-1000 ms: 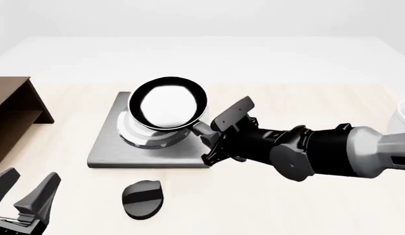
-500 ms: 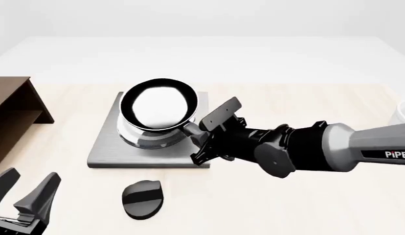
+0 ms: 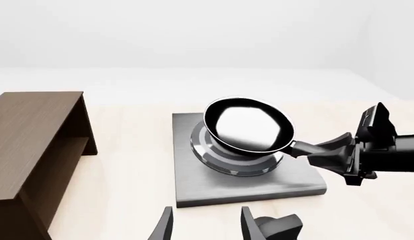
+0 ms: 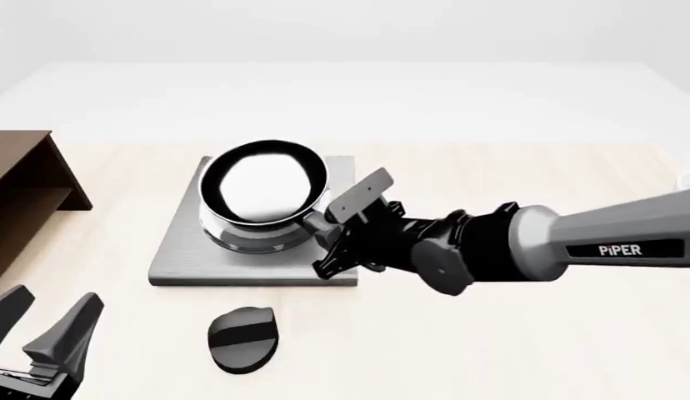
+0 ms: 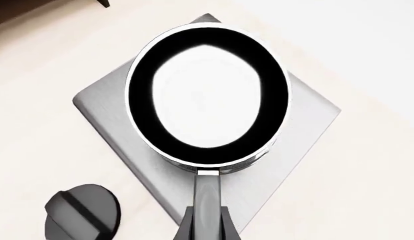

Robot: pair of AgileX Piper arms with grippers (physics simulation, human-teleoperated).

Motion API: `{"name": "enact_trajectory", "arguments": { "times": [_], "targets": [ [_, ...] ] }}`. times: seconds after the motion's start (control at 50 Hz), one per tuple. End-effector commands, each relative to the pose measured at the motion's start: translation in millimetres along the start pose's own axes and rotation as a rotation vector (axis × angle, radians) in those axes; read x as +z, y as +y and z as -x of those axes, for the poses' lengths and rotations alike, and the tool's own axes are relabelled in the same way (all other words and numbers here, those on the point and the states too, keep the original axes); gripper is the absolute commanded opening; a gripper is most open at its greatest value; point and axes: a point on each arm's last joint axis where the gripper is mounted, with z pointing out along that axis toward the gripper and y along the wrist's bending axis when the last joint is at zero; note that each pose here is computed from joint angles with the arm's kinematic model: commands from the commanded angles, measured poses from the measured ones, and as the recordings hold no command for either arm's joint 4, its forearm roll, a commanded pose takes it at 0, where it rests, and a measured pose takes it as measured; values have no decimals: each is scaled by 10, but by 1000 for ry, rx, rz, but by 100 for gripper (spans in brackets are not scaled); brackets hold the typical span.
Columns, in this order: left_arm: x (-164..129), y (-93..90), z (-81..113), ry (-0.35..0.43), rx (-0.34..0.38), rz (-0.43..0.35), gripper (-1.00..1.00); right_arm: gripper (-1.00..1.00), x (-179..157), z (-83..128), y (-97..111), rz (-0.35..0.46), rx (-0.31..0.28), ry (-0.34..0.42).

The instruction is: Turn on the stove and put the frying pan on it.

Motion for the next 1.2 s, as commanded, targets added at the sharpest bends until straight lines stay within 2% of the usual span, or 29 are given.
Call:
{"name": "enact_trajectory", "arguments": {
  "times": [0.02,0.64,1.08,1.1,1.2],
  "targets": [
    [0,1,-1,-1,-5,2,100,-100,63,70,-29,-9,18,-28],
    [0,1,3,-5,-6,2,100,-100,179,-24,-21,-7,19,-4],
    [0,1,5,-7,-6,2,100,-100,187,-9,-7,-4,16,-3],
    [0,1,5,-7,-6,2,100,100,182,-5,-8,-4,18,-4],
    [0,1,5,-7,-5,2,100,100,135,16,6,-1,17,-9]
  ]
}}
